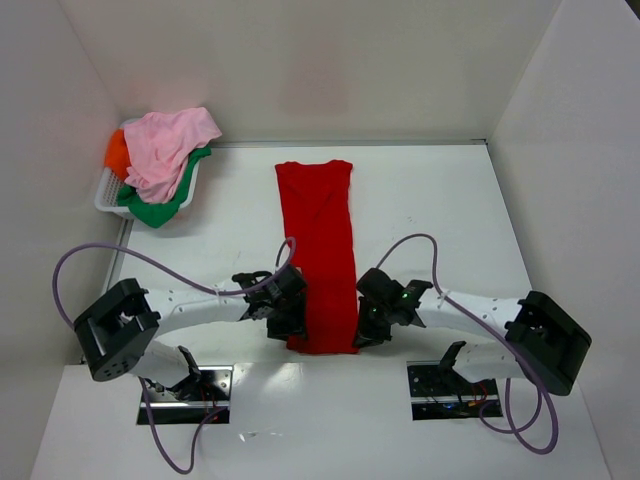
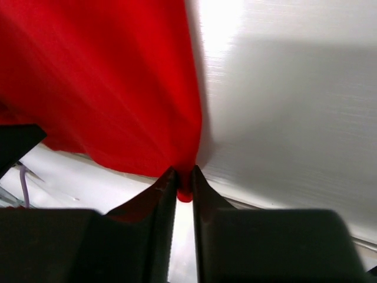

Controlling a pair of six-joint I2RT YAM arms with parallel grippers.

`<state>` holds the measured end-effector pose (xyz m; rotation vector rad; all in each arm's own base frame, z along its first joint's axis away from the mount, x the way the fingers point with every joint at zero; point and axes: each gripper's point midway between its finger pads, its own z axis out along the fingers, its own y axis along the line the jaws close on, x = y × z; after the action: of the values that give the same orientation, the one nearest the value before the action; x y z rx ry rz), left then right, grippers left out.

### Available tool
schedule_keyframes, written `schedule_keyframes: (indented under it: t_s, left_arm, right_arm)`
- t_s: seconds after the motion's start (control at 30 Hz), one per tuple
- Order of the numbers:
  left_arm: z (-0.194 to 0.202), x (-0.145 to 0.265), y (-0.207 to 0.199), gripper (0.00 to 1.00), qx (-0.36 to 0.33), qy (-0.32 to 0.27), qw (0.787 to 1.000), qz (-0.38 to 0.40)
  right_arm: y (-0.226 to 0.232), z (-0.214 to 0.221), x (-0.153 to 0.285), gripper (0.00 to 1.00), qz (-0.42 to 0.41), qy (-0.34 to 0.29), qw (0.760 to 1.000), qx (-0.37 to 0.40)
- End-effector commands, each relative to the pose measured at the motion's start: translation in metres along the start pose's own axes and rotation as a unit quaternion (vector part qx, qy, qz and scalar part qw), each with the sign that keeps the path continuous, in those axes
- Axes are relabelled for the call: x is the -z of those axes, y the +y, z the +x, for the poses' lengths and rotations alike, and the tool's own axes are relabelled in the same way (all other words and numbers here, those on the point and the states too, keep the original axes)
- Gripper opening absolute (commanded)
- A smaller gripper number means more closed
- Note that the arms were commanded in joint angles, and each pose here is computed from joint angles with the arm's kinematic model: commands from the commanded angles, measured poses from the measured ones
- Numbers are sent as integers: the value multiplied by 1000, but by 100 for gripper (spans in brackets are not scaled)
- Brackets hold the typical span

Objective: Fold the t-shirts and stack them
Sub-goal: Grab the bottom of the folded rectangular tshirt with both arms, then fold the folded rectangular tshirt in 1/3 of the way

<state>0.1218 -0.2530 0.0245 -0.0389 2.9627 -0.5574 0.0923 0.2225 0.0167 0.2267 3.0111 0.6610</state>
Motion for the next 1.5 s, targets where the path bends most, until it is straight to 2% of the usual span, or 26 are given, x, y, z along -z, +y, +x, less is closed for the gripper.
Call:
schedule_keyframes:
  t_s: [0.0,0.07,0.1,0.17,0.2,0.23,0.33,0.37,0.57,0.8,0.97,1.07,1.2,1.23,1.3,1.37,1.43,1.47]
  left_arm:
    - [0,4,-1,55,7,-11,1000,8]
    - [2,7,1,48,12,-11,1000,8]
    - [4,7,4,41,12,-8,1000,3]
    - [4,12,3,35,12,-10,1000,7]
    - [5,12,4,30,18,-8,1000,3]
    - [4,15,2,17,17,-11,1000,9]
    - [3,17,1,1,16,-14,1000,14]
    - [4,17,3,0,17,-12,1000,10]
    - [0,28,5,0,3,-18,1000,-8]
    - [-40,52,-7,0,-22,-64,998,-5]
    - [-94,68,-2,0,-11,-102,995,-11]
    - [-122,70,8,0,-9,-102,995,-10]
    - [-164,71,4,0,-28,-98,995,11]
    - [-180,79,-8,0,-46,-107,993,30]
    - [-201,70,-4,0,-39,-98,994,32]
    - [-213,58,-5,0,-40,-76,995,45]
    - [-238,62,-11,0,-45,-92,993,55]
    - [-243,51,-5,0,-42,-78,995,50]
  right_arm:
    - [18,-7,2,19,-20,-9,1000,6]
    - [22,-8,4,15,-24,-11,1000,7]
    - [22,-8,4,13,-24,-11,1000,7]
    - [23,-10,5,10,-26,-17,999,8]
    - [21,-9,5,7,-22,-15,1000,7]
    - [22,-11,6,5,-24,-21,999,8]
    - [25,-12,8,2,-28,-23,999,8]
    - [24,-14,7,1,-25,-28,999,8]
    - [32,-31,26,0,-27,-64,998,9]
    - [42,-102,67,0,-39,-141,989,-2]
    - [43,-147,76,0,-31,-161,986,12]
    - [55,-169,71,0,-30,-157,987,20]
    - [73,-206,72,0,-40,-159,986,24]
    - [68,-213,63,0,-27,-149,988,22]
    - [78,-238,74,0,-37,-165,986,17]
    - [73,-250,64,0,-23,-148,989,16]
    - [78,-269,68,0,-33,-152,988,21]
    - [77,-271,55,0,-30,-138,990,18]
